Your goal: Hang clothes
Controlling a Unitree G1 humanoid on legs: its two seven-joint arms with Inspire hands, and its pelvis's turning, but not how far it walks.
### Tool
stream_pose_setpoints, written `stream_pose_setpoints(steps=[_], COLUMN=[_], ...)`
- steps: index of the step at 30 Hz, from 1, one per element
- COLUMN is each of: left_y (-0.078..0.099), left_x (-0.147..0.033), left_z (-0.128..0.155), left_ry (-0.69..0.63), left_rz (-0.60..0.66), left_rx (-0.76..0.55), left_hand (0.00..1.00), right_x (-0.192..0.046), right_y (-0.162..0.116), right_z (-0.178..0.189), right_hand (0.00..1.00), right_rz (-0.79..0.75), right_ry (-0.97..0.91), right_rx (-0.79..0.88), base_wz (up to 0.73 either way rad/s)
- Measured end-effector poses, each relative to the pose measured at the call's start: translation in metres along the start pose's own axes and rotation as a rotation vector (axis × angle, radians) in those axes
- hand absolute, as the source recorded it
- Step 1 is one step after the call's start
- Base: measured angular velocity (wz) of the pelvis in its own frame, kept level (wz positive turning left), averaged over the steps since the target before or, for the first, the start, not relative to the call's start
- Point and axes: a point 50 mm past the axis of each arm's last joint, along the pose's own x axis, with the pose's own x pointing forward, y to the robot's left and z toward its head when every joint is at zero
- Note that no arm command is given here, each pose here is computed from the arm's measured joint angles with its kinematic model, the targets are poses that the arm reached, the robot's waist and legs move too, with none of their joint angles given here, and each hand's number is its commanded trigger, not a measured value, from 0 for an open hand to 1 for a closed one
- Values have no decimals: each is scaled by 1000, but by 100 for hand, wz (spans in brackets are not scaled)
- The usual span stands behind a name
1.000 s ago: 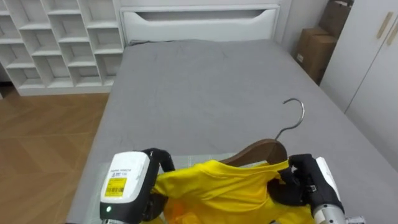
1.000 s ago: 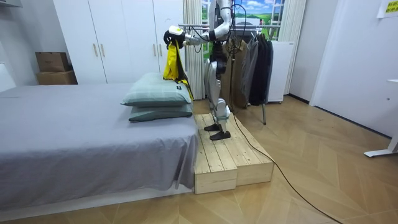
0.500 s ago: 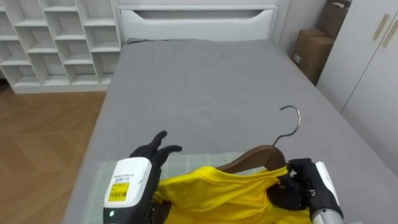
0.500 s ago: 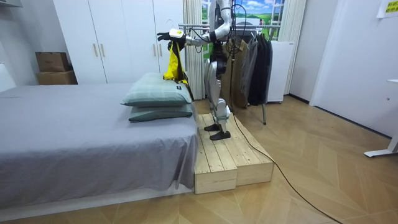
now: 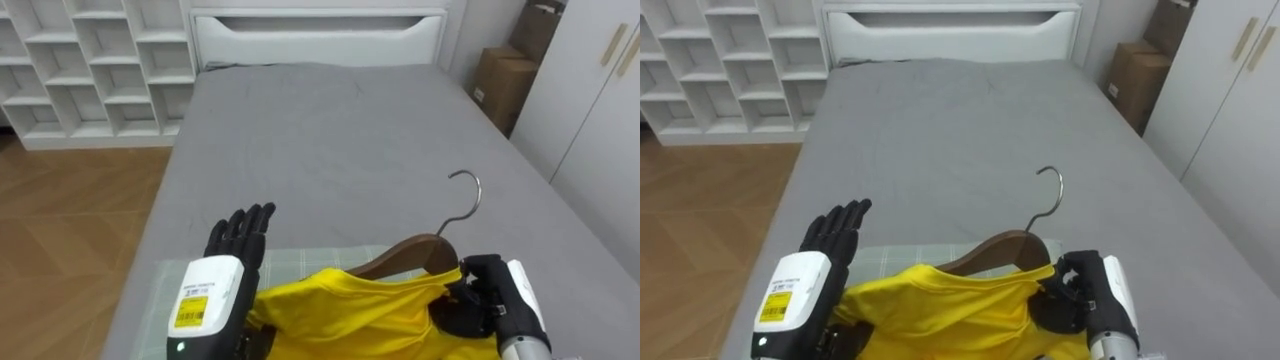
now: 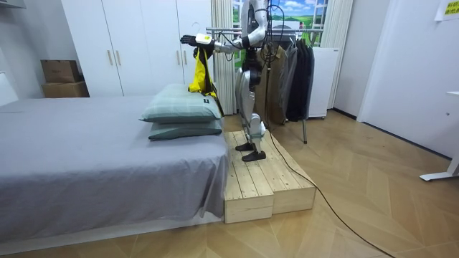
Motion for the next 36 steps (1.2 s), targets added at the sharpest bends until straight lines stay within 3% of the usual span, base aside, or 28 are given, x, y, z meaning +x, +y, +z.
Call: stream_pose_setpoints(steps=[7,20,36], left_y=[-2,-8,-6], left_x=[-5,-8,-8], left_z=[-2,-6,-9], left_ry=[13,110,145], left_rz=[-13,-16,-6], left_rx=[-2,-137,-162], left_hand=[0,0,0], right_x=[-1,0,3], right_y=[0,-2,-9], right_z=[-1,1,13], right_hand=[100,100,100], right_rz=[-5,-58,-128], right_ry=[1,-4,-43], right_rx=[-8,-3,28], base_wz=[0,0,0])
